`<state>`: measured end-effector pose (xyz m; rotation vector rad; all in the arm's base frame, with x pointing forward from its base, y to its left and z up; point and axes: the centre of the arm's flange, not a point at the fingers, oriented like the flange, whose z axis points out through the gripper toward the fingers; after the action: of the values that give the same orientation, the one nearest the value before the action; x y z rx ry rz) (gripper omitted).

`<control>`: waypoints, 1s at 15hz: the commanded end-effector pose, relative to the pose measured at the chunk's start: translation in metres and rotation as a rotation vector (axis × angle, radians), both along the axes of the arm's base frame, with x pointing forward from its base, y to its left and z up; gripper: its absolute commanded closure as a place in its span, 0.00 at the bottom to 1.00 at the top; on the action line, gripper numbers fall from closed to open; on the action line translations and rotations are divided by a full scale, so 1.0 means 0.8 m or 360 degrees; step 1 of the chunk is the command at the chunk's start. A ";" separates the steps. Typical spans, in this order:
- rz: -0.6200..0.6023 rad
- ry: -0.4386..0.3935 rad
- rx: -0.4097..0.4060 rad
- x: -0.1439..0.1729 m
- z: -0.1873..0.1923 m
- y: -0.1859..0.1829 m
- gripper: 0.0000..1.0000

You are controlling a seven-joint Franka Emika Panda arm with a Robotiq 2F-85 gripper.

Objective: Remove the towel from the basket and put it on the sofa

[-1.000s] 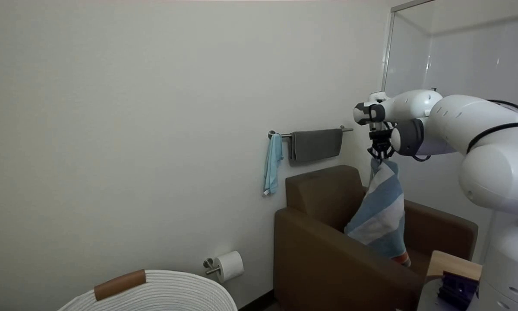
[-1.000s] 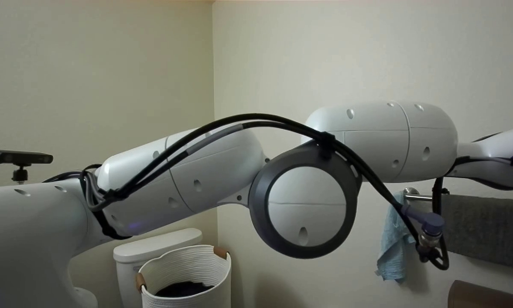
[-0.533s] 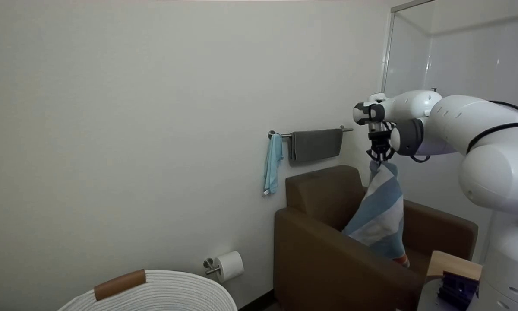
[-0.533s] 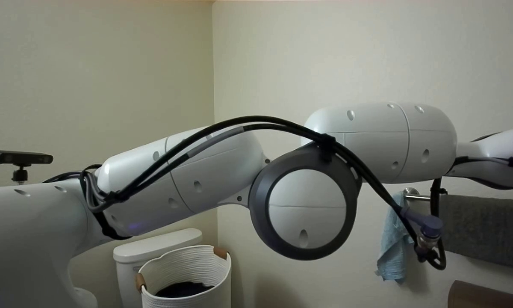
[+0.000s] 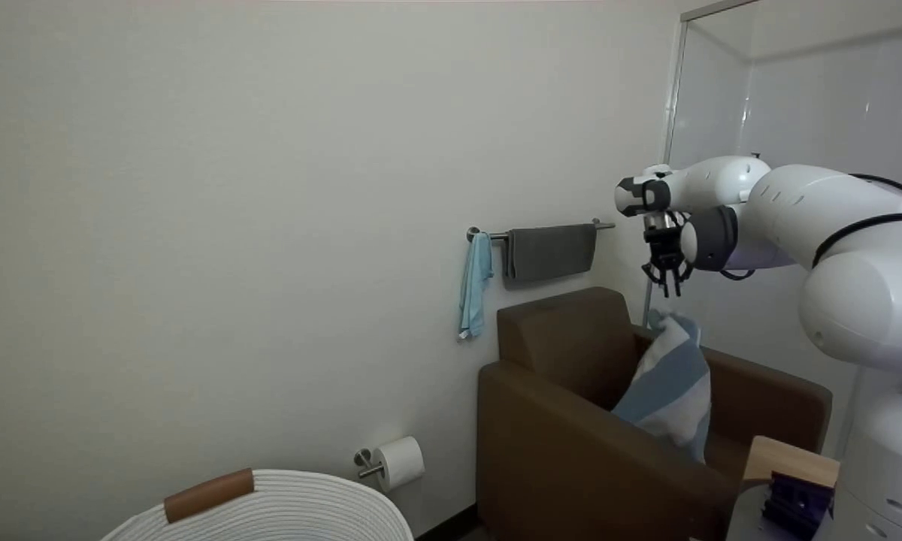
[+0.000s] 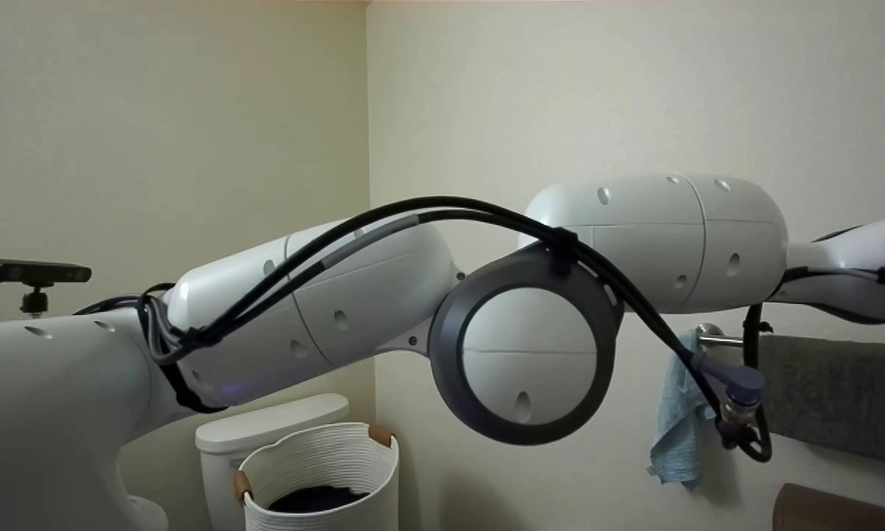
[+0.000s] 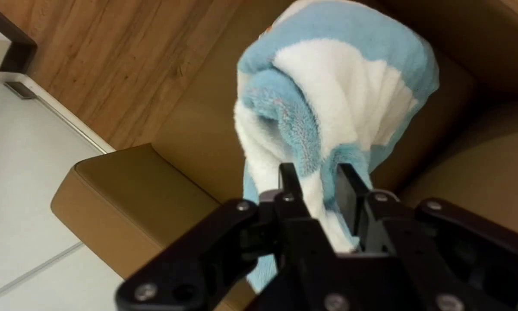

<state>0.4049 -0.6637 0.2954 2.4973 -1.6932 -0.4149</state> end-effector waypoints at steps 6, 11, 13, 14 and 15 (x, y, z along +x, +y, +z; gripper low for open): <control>-0.0046 0.0101 0.0100 -0.007 0.027 0.003 0.09; -0.0010 0.0237 0.0182 -0.015 0.030 0.010 0.00; 0.0004 0.0279 0.0197 -0.017 0.030 0.013 0.00; 0.0009 0.0286 0.0182 -0.018 0.030 0.014 0.00; 0.0013 0.0286 0.0165 -0.017 0.029 0.012 0.00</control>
<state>0.3890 -0.6459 0.3090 2.4526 -1.6807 -0.6822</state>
